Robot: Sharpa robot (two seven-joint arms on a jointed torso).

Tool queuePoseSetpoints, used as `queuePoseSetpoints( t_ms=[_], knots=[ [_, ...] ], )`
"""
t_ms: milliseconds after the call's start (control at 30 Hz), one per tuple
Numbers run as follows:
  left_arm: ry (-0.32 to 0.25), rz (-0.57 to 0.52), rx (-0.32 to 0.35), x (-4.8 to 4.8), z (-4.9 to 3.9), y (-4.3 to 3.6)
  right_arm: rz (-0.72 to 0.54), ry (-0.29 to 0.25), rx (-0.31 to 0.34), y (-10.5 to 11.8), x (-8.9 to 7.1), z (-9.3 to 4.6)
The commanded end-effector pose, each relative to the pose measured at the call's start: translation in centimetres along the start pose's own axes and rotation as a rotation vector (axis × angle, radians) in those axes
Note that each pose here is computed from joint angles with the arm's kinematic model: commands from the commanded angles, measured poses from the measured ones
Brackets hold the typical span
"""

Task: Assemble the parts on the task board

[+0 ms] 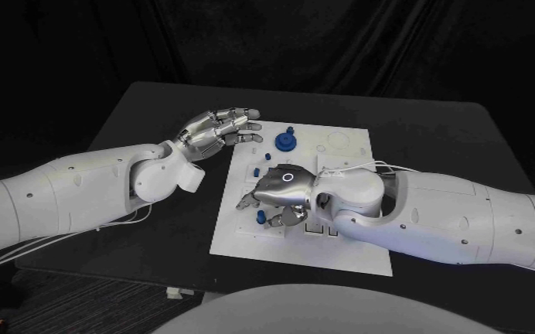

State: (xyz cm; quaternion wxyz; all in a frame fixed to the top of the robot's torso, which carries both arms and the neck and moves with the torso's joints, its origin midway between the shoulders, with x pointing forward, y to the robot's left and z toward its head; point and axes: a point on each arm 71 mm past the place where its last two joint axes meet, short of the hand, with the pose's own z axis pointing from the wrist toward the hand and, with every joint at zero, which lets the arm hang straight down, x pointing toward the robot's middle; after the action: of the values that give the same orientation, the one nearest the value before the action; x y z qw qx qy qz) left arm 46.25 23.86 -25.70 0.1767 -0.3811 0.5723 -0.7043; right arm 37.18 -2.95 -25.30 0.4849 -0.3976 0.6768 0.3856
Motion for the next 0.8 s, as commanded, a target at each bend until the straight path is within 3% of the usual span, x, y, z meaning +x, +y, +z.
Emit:
queuePoseSetpoints(
  t_ms=[33, 200, 400, 533, 733, 800],
  knots=[
    [0.011, -0.015, 0.010, 0.15, 0.06, 0.00, -0.005, -0.052, -0.011, 0.0, -0.2, -0.2],
    [0.010, -0.015, 0.009, 0.11, 0.02, 0.00, 0.011, -0.119, -0.011, -0.2, -0.7, -1.1],
    [0.006, -0.013, 0.009, -0.01, -0.13, -0.05, 0.074, -0.279, 0.013, -1.2, -3.3, -3.5],
    [0.000, -0.011, 0.011, -0.13, -0.26, -0.11, 0.197, -0.425, 0.072, -2.8, -6.8, -6.5],
    [-0.005, -0.008, 0.016, -0.16, -0.33, -0.16, 0.275, -0.541, 0.172, -4.8, -9.1, -10.8],
    [-0.008, -0.007, 0.019, -0.19, -0.35, -0.19, 0.307, -0.547, 0.218, -5.6, -9.2, -11.9]
  ],
)
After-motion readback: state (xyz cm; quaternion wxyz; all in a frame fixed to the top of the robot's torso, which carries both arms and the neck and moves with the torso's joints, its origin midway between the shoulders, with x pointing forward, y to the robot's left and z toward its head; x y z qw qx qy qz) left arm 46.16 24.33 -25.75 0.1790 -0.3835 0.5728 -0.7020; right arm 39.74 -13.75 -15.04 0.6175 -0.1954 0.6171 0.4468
